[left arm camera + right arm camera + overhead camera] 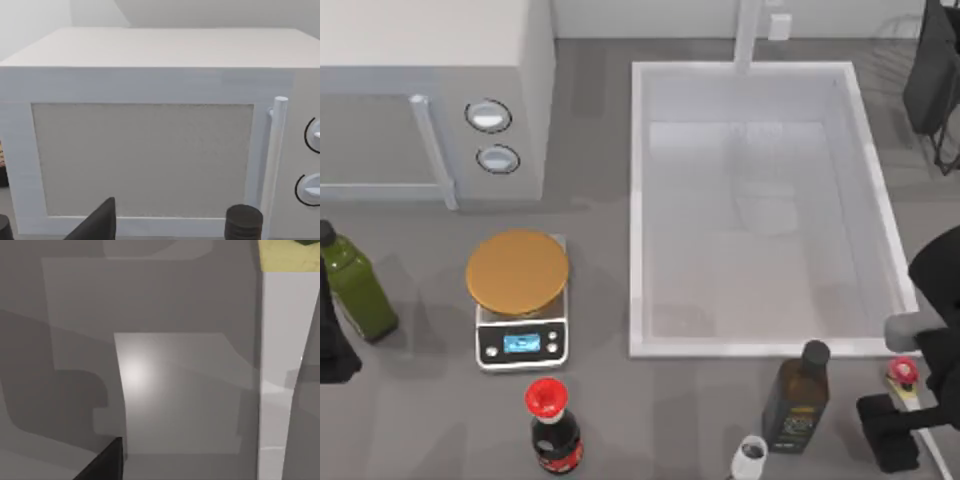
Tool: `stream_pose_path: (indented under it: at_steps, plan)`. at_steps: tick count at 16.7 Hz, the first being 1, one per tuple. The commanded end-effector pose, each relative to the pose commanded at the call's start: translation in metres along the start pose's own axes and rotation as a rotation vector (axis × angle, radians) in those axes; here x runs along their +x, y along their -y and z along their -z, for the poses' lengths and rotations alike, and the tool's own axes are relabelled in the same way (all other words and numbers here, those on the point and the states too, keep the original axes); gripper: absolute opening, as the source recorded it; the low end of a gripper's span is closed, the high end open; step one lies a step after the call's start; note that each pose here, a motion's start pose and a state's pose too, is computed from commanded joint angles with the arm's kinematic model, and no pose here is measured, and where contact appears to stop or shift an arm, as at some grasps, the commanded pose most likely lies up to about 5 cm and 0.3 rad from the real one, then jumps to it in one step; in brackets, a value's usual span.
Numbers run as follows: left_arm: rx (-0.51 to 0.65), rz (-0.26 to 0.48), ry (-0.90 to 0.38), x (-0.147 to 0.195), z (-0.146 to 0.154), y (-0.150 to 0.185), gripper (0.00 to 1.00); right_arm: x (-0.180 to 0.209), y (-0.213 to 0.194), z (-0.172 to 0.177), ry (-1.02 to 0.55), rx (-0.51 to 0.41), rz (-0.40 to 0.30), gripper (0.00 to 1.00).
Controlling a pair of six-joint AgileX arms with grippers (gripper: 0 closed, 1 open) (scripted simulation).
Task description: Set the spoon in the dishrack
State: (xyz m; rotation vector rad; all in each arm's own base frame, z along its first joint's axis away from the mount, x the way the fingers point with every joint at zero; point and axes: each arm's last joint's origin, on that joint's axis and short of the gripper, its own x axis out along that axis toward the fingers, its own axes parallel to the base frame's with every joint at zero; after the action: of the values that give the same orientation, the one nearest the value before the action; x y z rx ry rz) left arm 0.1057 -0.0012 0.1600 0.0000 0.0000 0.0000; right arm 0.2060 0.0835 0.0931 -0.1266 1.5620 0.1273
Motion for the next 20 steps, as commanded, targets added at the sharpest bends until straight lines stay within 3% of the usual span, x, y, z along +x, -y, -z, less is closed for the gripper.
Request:
stream_pose_path:
  at_steps: [4, 17, 20]
  plan:
    - [0.0, 0.0, 0.0, 0.0, 0.0, 0.0, 1.0, 0.0, 0.0, -0.0001, 0.0, 0.0, 0.0, 1.0]
    - [0.0, 0.0, 0.0, 0.0, 0.0, 0.0, 1.0, 0.0, 0.0, -0.0001, 0.0, 0.0, 0.0, 0.02]
    - [0.0, 0.0, 0.0, 0.0, 0.0, 0.0, 1.0, 0.0, 0.0, -0.0001, 0.0, 0.0, 0.0, 0.0]
